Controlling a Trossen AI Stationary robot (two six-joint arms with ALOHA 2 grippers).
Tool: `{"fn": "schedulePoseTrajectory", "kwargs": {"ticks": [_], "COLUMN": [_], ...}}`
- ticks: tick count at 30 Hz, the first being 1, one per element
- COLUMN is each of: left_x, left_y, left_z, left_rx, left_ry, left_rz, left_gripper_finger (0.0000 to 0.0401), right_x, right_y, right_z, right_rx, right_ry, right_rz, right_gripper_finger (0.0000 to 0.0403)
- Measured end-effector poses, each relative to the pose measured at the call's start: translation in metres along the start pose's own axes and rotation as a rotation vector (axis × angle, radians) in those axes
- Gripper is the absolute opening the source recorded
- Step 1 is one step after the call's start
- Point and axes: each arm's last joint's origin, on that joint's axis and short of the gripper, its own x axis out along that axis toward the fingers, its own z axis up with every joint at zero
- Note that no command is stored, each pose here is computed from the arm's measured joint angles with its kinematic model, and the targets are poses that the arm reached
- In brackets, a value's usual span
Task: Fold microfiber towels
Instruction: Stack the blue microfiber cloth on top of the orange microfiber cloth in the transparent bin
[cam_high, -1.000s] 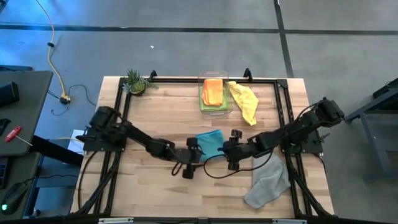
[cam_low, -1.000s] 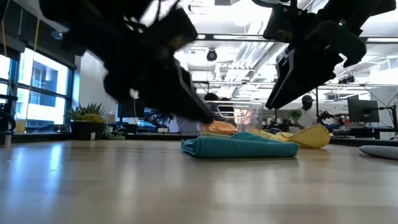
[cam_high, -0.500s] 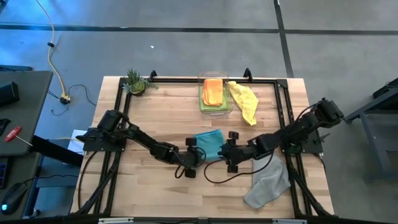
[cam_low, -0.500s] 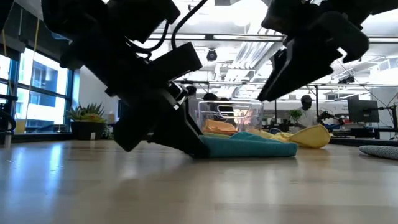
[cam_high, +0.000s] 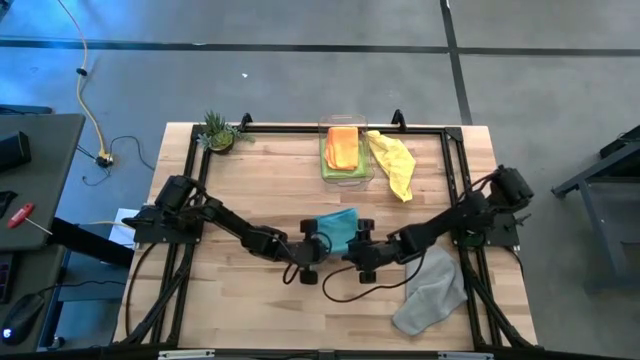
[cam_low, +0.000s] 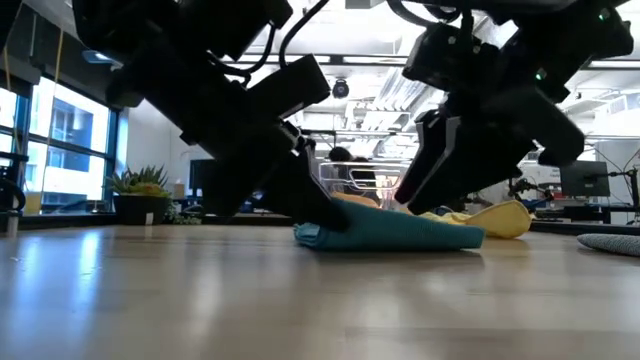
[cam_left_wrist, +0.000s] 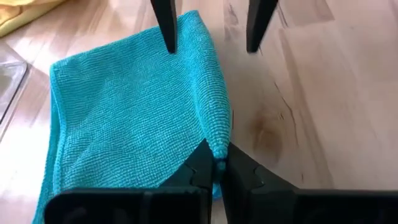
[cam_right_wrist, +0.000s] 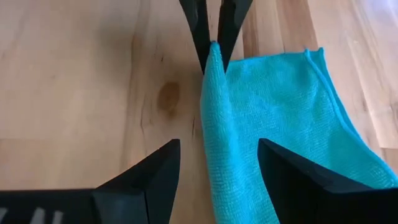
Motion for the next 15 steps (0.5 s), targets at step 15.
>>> {"fn": "schedulePoseTrajectory", "kwargs": {"ticks": [15], "left_x": [-0.008], "left_y": [0.009], "left_z": [0.018], "left_rx": [-0.092], "left_ry": [-0.097], "left_rz": [0.0], "left_gripper_finger": [0.0002], "right_x": [0.008], "right_y": [-0.002], "right_z": [-0.001], "right_rx": [-0.116], "right_ry": [-0.01], "right_rz": [-0.092], "right_gripper_finger": [0.028]}}
